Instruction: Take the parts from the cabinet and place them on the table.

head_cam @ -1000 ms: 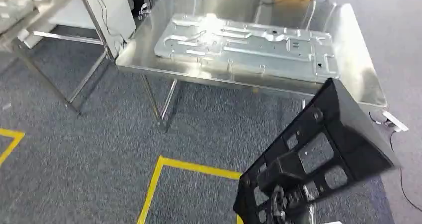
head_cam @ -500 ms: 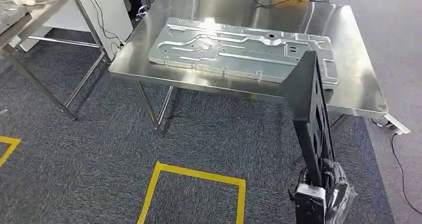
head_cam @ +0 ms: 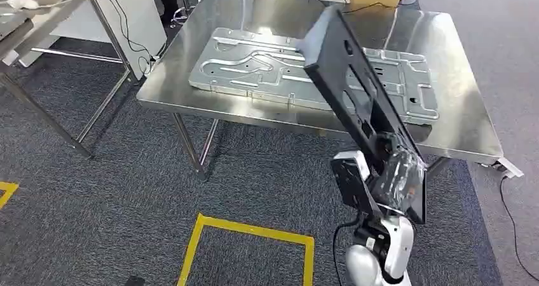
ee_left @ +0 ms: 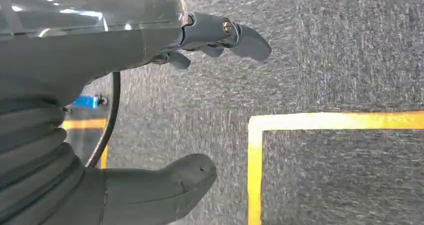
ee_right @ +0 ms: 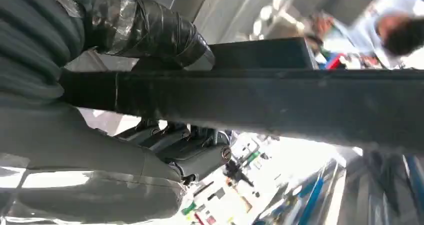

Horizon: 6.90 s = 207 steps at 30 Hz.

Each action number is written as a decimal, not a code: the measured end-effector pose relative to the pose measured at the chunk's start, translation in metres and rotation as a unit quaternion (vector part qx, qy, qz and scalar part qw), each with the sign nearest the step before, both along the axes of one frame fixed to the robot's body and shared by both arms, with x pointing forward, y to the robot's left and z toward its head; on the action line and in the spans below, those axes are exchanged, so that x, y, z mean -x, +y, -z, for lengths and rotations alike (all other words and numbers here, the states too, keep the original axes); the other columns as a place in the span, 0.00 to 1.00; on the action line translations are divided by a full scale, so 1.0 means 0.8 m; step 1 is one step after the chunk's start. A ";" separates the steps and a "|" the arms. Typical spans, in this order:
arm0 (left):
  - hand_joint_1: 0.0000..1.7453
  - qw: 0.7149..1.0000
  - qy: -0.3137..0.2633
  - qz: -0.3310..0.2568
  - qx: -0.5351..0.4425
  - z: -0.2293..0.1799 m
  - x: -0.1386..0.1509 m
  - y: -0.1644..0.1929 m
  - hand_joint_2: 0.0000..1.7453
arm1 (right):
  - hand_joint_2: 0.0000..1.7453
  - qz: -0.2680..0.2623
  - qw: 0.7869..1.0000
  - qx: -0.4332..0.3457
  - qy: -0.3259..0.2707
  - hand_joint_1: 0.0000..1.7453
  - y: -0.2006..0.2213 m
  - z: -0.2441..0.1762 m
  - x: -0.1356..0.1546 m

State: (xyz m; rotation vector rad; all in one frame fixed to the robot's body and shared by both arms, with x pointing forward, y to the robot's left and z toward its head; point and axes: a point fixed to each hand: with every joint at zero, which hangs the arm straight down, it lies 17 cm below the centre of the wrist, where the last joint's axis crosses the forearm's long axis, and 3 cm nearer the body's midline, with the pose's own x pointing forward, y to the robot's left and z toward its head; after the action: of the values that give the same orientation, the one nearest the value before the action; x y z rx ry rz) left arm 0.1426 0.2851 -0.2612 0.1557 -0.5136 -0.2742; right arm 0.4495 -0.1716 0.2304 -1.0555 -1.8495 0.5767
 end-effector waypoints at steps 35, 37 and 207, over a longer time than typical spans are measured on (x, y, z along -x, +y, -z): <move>0.00 1.000 0.002 0.020 0.005 -0.002 -0.014 -0.005 1.00 | 1.00 -0.080 0.975 0.194 0.071 1.00 0.114 0.024 -0.079; 0.00 1.000 0.003 0.020 0.005 -0.002 -0.012 -0.005 1.00 | 1.00 -0.074 0.975 0.197 0.069 1.00 0.109 0.023 -0.080; 0.00 0.999 0.016 -0.031 0.016 0.004 0.021 0.017 0.00 | 0.00 -0.056 0.961 0.199 0.184 0.00 0.048 0.214 0.053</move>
State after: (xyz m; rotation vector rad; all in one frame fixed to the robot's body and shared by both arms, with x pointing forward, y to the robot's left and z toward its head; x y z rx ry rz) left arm 0.1254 0.2988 -0.2648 0.1362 -0.4812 -0.2075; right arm 0.4069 -0.1333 0.0590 -1.0160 -1.5020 1.1683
